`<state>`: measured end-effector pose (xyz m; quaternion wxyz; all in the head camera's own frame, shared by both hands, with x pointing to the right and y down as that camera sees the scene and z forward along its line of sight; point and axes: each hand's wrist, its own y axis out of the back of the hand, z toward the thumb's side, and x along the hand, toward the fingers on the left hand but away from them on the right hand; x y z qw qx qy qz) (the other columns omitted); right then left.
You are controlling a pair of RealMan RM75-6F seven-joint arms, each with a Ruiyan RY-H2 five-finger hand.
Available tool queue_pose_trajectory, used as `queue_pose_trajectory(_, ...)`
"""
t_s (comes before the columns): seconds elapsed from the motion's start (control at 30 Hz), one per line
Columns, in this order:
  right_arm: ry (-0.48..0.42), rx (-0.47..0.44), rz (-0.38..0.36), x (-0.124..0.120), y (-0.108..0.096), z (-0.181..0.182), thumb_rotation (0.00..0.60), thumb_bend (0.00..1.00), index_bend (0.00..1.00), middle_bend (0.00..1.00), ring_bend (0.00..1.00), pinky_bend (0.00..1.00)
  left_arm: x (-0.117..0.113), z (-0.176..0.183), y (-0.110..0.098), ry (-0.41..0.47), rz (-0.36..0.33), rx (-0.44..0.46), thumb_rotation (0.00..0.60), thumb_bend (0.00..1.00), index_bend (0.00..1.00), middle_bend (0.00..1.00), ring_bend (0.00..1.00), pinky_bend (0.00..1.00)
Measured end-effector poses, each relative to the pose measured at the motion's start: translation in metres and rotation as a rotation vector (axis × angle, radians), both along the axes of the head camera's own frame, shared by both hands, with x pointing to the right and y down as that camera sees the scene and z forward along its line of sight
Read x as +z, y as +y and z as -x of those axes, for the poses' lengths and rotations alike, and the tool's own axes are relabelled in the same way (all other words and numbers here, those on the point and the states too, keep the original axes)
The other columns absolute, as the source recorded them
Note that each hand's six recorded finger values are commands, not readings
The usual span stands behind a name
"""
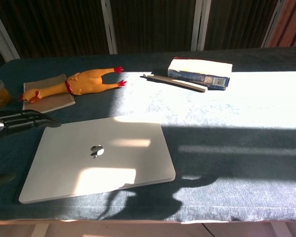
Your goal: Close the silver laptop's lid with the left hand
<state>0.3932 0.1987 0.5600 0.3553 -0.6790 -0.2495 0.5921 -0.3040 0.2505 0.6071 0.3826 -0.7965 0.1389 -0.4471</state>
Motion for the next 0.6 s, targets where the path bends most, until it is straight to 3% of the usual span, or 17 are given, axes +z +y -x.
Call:
queue_pose_trajectory(0.17,-0.001,0.052,-0.116,-0.028,0.019,-0.022,0.600,0.07,0.00,0.00,0.00,0.00,-0.051,0.048,-0.015,0.061,-0.238,-0.191,0.600,0.36,0.00,0.06,0.00,0.13)
queue_pose_trajectory(0.3,-0.009,0.104,-0.163,-0.037,0.047,-0.040,0.600,0.08,0.00,0.00,0.00,0.00,-0.078,0.107,0.009,0.058,-0.361,-0.368,0.600,0.36,0.00,0.06,0.00,0.13)
queue_pose_trajectory(0.4,-0.028,0.101,-0.176,-0.037,0.059,-0.038,0.600,0.09,0.00,0.00,0.00,0.00,-0.081,0.139,0.035,0.025,-0.359,-0.450,0.600,0.34,0.00,0.06,0.00,0.13)
queue_pose_trajectory(0.6,-0.046,0.087,-0.152,-0.030,0.062,-0.033,0.600,0.09,0.00,0.00,0.00,0.00,-0.076,0.144,0.047,-0.011,-0.336,-0.445,0.600,0.33,0.00,0.06,0.00,0.13)
